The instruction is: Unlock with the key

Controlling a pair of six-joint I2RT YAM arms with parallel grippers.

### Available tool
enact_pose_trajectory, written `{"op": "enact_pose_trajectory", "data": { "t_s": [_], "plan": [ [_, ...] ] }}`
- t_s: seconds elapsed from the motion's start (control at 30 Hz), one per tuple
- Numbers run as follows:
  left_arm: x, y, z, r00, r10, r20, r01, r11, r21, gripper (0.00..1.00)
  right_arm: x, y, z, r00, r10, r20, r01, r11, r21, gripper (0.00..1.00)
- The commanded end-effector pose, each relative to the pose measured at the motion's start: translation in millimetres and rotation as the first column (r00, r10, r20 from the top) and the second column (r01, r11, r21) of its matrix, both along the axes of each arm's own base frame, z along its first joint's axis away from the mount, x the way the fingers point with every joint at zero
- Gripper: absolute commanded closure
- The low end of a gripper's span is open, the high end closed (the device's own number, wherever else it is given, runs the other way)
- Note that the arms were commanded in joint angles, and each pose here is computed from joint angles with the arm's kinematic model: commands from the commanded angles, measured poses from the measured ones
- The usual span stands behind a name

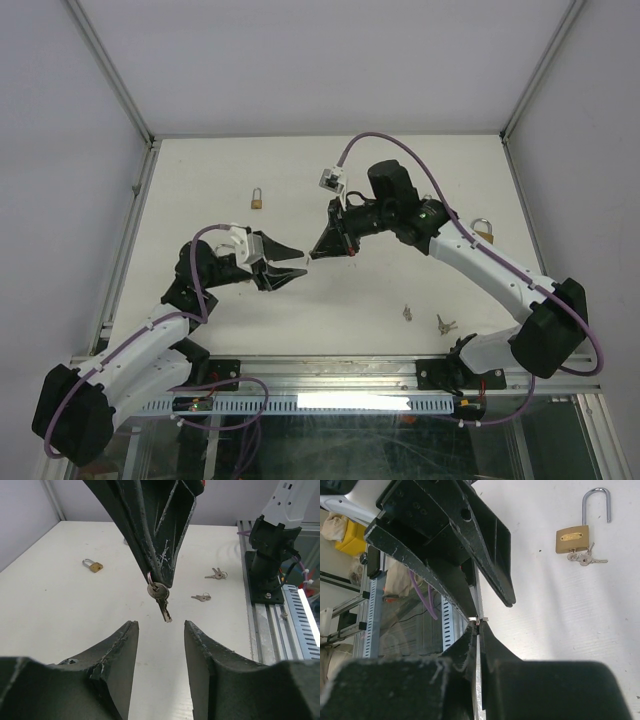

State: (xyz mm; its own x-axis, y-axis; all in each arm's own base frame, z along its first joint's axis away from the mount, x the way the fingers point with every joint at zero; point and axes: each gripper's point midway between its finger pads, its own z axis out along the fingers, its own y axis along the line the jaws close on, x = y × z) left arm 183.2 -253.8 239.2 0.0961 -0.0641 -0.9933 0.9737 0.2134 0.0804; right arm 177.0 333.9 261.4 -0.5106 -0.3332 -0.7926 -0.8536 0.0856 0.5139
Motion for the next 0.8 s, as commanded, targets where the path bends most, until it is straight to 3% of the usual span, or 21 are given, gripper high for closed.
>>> {"op": "enact_pose_trajectory", "data": {
  "t_s": [0.0, 0.23, 0.77],
  "plan": [
    [-4.2, -6.1, 22.6, 0.994, -0.044, 0.096, 0.046, 0.999, -0.012, 0.59, -2.8, 0.7, 25.1, 0.998, 0.018, 0.060, -0.022, 0.997, 0.079, 1.00],
    [-3.8, -6.4, 31.0, 0.995, -0.032, 0.095, 0.035, 0.999, -0.033, 0.72, -4.3, 0.1, 22.8, 0.998, 0.021, 0.055, -0.025, 0.996, 0.080, 1.00],
    [3.4, -8.9, 30.9, 0.997, 0.016, 0.071, -0.013, 0.999, -0.049, 0.77, -6.7, 1.6, 23.9, 0.999, 0.031, 0.044, -0.035, 0.995, 0.099, 1.00]
  ]
}}
